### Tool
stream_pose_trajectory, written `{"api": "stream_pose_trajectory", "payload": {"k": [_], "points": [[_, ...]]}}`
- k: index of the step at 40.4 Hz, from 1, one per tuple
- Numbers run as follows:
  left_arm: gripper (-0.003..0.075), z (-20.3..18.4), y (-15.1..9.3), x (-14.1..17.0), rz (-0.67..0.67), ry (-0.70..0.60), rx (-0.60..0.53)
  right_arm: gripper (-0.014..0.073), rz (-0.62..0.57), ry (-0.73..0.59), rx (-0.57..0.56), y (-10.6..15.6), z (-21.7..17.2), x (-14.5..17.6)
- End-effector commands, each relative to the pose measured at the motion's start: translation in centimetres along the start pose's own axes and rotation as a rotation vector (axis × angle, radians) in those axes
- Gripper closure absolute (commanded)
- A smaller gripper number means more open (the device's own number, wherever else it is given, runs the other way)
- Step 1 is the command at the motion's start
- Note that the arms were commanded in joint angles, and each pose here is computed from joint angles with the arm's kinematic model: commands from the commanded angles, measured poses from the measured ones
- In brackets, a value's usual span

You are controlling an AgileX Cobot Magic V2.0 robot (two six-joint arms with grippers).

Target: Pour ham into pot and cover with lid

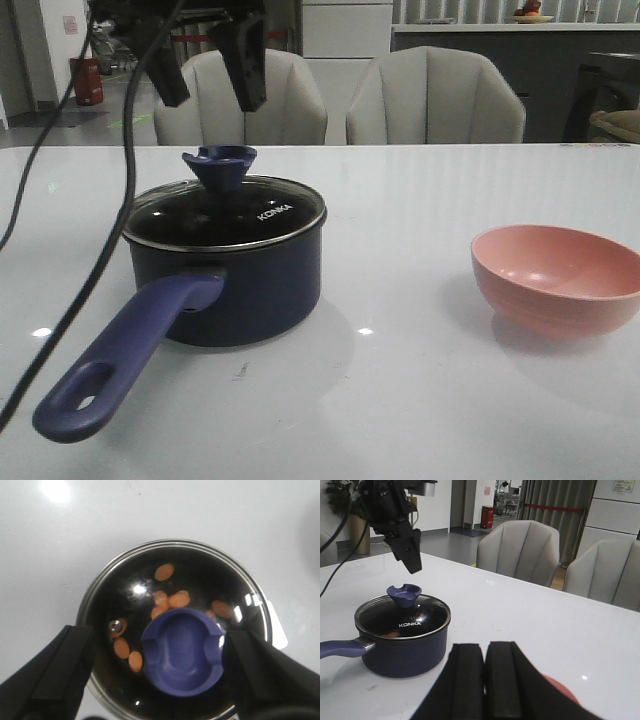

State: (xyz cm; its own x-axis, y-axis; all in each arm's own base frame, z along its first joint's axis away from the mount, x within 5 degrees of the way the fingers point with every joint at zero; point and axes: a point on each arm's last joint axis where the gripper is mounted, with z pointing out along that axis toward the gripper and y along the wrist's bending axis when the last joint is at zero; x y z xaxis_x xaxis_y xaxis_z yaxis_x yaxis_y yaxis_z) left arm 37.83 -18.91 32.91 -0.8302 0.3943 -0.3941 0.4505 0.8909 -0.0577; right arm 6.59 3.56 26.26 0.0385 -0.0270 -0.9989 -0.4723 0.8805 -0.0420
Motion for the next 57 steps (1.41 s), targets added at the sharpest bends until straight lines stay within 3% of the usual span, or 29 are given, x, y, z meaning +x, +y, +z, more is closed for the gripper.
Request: {"api": "stream_pose_trajectory", "payload": {"k": [1, 10, 24, 35, 42, 52, 57], "points": [[0.0228, -4.7, 0.5, 1.6, -0.003, -0.049, -0.022, 0.0449, -0.01, -0.104, 0.027, -0.3, 0.0, -1.7], [0.029, -6.7, 2.4, 6.0, -0.055, -0.111, -0.057, 0.0449, -0.01, -0.104, 0.027, -0.3, 0.0, -1.7], [0.036, -11.6, 4.8, 15.7, -0.168, -0.245, -0.139, 0.0449, -0.01, -0.104, 0.027, -0.3, 0.0, -1.7], [0.0407, -15.6, 3.3, 22.6, -0.147, -0.579, -0.202, 0.0449, -0.01, -0.104, 0.027, -0.3, 0.0, -1.7], [0.0459, -14.9, 2.6, 26.6, -0.137, -0.68, -0.212, 0.0449, -0.01, -0.104, 0.027, -0.3, 0.0, -1.7], [0.0611, -13.8, 1.6, 31.8, -0.124, -0.917, -0.218, 0.0449, -0.01, -0.104, 0.027, -0.3, 0.0, -1.7], [0.0607, -13.6, 1.0, 34.2, -0.133, -1.078, -0.196, 0.0449, -0.01, -0.104, 0.027, -0.3, 0.0, -1.7]]}}
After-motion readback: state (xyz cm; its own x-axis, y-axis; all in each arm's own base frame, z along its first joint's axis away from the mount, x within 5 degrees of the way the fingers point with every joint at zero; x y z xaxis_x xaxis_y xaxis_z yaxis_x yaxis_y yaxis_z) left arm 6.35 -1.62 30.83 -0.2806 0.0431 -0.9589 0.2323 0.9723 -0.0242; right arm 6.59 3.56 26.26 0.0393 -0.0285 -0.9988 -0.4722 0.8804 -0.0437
